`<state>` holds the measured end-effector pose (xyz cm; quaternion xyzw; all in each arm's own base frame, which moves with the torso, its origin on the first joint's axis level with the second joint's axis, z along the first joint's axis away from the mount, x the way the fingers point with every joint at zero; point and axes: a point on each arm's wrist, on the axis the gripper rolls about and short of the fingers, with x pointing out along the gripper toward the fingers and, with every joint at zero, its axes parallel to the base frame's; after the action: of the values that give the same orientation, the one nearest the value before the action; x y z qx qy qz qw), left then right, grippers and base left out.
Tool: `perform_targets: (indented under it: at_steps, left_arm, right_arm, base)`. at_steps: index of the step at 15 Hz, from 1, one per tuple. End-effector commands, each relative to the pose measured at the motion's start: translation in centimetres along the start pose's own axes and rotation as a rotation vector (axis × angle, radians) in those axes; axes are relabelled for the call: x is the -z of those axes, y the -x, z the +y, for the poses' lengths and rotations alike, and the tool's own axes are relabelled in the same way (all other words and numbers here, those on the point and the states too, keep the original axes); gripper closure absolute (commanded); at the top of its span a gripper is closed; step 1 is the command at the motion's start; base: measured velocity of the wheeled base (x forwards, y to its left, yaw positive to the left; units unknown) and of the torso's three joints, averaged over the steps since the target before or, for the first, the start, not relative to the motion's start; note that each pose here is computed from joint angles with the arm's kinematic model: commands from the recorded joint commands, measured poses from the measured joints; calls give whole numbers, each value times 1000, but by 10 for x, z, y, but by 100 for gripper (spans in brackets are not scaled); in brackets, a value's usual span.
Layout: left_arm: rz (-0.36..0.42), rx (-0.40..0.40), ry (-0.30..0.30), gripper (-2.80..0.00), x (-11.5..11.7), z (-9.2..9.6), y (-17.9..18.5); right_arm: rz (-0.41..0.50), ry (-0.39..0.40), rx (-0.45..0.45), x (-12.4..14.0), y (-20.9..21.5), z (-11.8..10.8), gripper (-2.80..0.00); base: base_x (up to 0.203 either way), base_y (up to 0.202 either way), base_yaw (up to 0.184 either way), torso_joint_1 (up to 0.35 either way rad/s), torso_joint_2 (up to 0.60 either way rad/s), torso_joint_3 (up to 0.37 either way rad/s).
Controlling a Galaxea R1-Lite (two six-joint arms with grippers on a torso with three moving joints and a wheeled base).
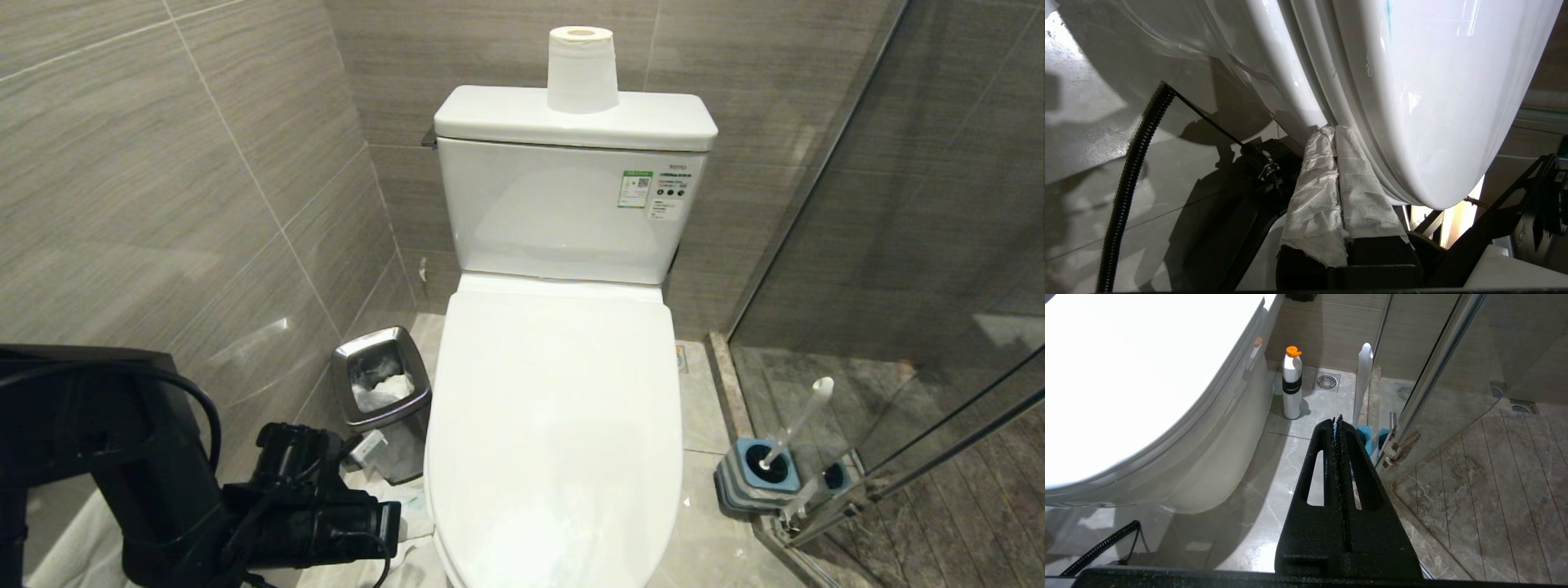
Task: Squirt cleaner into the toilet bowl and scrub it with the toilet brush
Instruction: Use the left hand to lift the toilet lid slightly
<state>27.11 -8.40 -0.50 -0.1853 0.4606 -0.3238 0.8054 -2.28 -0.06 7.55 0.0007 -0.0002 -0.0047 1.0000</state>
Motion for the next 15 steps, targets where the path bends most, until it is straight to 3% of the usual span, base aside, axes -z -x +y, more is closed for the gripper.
perform_targets:
  at_steps: [1, 3, 7, 11, 15]
  left_arm:
    - [1, -13, -21, 0, 0, -1, -1]
    - [20, -34, -78, 0, 2, -1, -2]
    - [57, -17, -85, 0, 8, -9, -5]
    - [41, 9, -40, 0, 4, -19, -7]
    - [-30, 32, 25, 0, -5, -21, -1]
  right_arm:
    - [2, 0, 0, 0, 0, 0, 0]
    - [2, 0, 0, 0, 0, 0, 0]
    - [2, 0, 0, 0, 0, 0, 0]
    - [2, 0, 0, 0, 0, 0, 0]
    - [2, 0, 0, 0, 0, 0, 0]
  base:
    - [0, 0, 0, 0, 0, 0]
    - [0, 0, 0, 0, 0, 0]
    - [0, 0, 0, 0, 0, 0]
    - [0, 0, 0, 0, 0, 0]
    - [0, 0, 0, 0, 0, 0]
